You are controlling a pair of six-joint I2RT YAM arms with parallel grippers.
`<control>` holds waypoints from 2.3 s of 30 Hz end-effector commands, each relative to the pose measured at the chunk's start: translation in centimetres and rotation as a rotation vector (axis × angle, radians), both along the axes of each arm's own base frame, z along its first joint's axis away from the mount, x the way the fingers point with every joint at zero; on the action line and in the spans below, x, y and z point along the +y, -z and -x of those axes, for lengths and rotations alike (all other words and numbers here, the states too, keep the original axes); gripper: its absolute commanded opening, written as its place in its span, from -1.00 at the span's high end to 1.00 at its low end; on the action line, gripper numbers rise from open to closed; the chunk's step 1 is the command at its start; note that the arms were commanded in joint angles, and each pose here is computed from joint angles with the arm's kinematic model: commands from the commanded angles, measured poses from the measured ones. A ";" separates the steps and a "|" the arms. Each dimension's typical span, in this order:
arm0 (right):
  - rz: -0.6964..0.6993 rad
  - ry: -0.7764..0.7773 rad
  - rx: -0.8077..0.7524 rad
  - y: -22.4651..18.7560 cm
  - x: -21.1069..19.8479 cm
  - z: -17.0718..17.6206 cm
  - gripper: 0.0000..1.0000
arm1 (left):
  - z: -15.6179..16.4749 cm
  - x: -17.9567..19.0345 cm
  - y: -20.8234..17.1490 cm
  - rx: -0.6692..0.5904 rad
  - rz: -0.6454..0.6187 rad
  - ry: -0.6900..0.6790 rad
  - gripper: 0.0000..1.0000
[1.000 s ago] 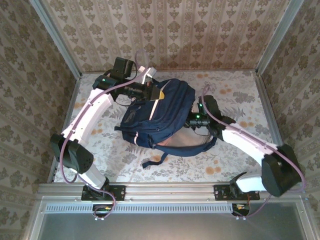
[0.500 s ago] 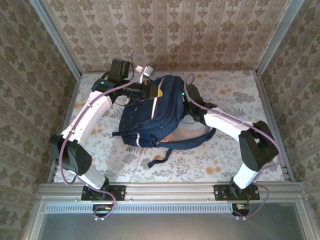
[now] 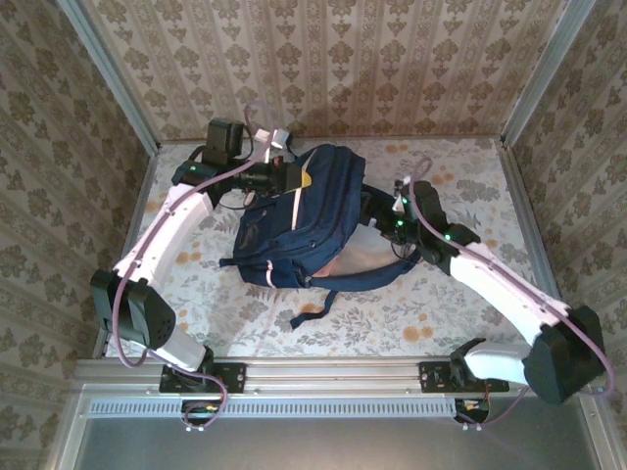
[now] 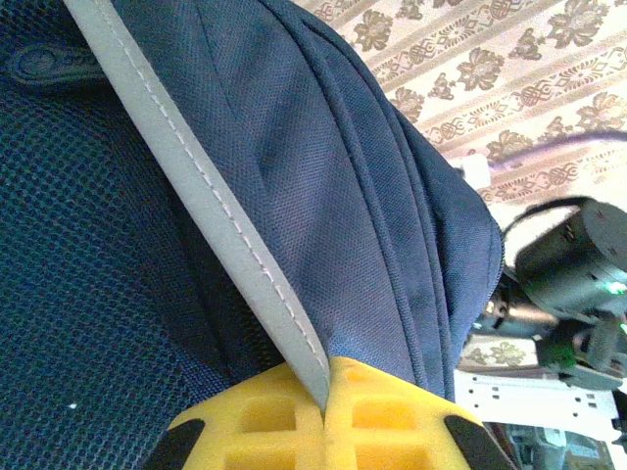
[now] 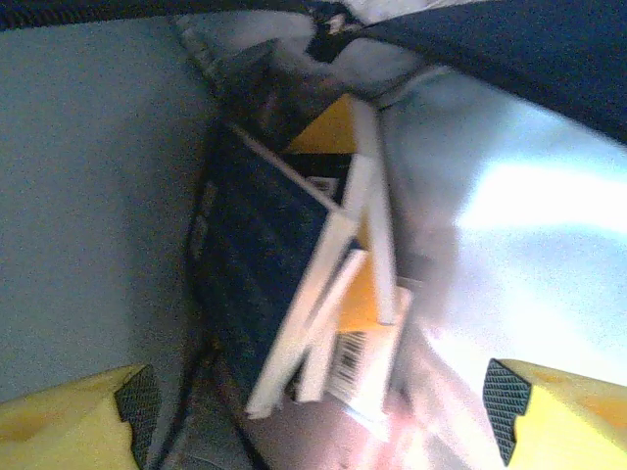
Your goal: Pack the student bag
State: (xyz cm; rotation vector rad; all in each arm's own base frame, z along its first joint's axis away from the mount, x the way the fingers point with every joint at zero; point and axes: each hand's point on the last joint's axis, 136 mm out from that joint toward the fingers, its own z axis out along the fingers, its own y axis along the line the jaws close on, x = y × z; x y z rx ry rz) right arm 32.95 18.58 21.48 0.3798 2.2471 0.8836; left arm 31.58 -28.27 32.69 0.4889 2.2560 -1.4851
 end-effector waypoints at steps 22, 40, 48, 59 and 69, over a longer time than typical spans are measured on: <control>0.285 -0.148 -0.292 2.1 -1.4 11.0 -0.09 | -0.4 -9.0 10.4 -0.006 -0.270 0.042 0.39; 0.174 -0.018 0.010 11.1 12.1 15.1 0.30 | 5.7 8.9 7.2 -0.100 -0.277 -0.462 -0.25; 0.140 0.068 0.150 14.6 15.7 15.8 0.38 | 7.1 12.7 8.9 -0.090 -0.329 -0.520 -0.26; 0.154 0.113 0.166 17.3 16.5 15.4 0.34 | 7.7 15.2 10.8 -0.129 -0.383 -0.550 -0.26; 0.167 0.144 0.161 17.9 16.8 14.6 0.38 | 7.7 15.4 10.8 -0.148 -0.381 -0.558 -0.26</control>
